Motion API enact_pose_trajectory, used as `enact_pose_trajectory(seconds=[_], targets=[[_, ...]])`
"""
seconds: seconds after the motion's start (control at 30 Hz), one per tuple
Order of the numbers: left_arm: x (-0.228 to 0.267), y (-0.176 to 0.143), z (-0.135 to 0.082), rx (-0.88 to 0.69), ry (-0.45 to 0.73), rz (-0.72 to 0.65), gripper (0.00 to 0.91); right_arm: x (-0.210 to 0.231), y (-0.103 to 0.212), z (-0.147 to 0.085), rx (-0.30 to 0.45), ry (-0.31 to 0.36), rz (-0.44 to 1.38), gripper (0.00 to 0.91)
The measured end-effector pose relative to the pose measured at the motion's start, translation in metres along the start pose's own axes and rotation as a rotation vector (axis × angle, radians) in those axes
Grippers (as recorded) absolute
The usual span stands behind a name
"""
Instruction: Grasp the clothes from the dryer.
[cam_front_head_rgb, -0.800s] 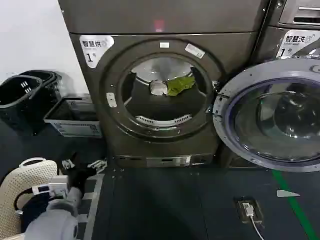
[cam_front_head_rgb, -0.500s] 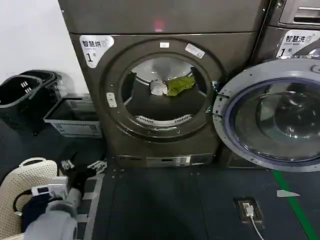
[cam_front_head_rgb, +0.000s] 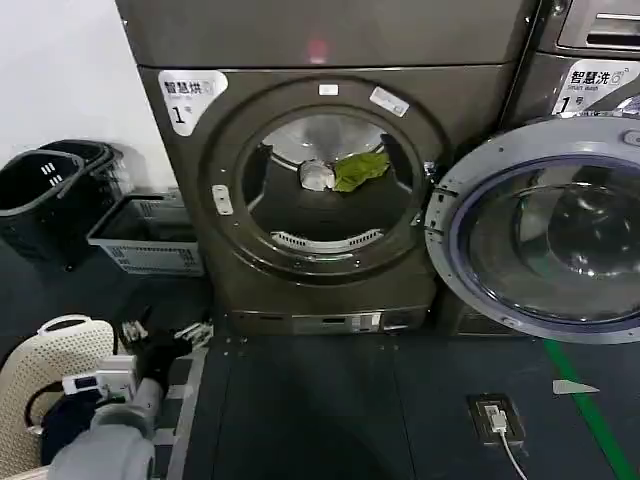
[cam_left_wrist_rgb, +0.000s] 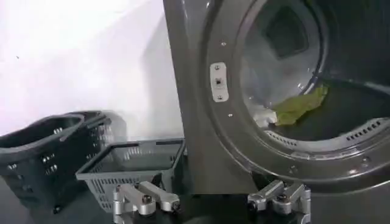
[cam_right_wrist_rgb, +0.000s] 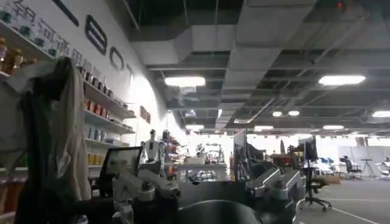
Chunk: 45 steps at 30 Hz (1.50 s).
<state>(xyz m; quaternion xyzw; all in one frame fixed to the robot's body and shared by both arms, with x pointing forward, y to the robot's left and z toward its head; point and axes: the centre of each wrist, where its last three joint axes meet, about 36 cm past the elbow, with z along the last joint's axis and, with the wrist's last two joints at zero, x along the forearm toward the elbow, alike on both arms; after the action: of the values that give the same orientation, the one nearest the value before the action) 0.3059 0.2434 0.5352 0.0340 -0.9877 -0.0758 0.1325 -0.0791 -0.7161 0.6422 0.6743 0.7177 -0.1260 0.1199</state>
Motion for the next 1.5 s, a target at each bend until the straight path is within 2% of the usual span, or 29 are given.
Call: enact_pose_trajectory(seconds=[1.5], targets=[[0.010,-0.002,-0.005,0.006,-0.017,0.036,0.907,-0.004,0.000,0.016,-0.036,0.002,0.066,0.907]])
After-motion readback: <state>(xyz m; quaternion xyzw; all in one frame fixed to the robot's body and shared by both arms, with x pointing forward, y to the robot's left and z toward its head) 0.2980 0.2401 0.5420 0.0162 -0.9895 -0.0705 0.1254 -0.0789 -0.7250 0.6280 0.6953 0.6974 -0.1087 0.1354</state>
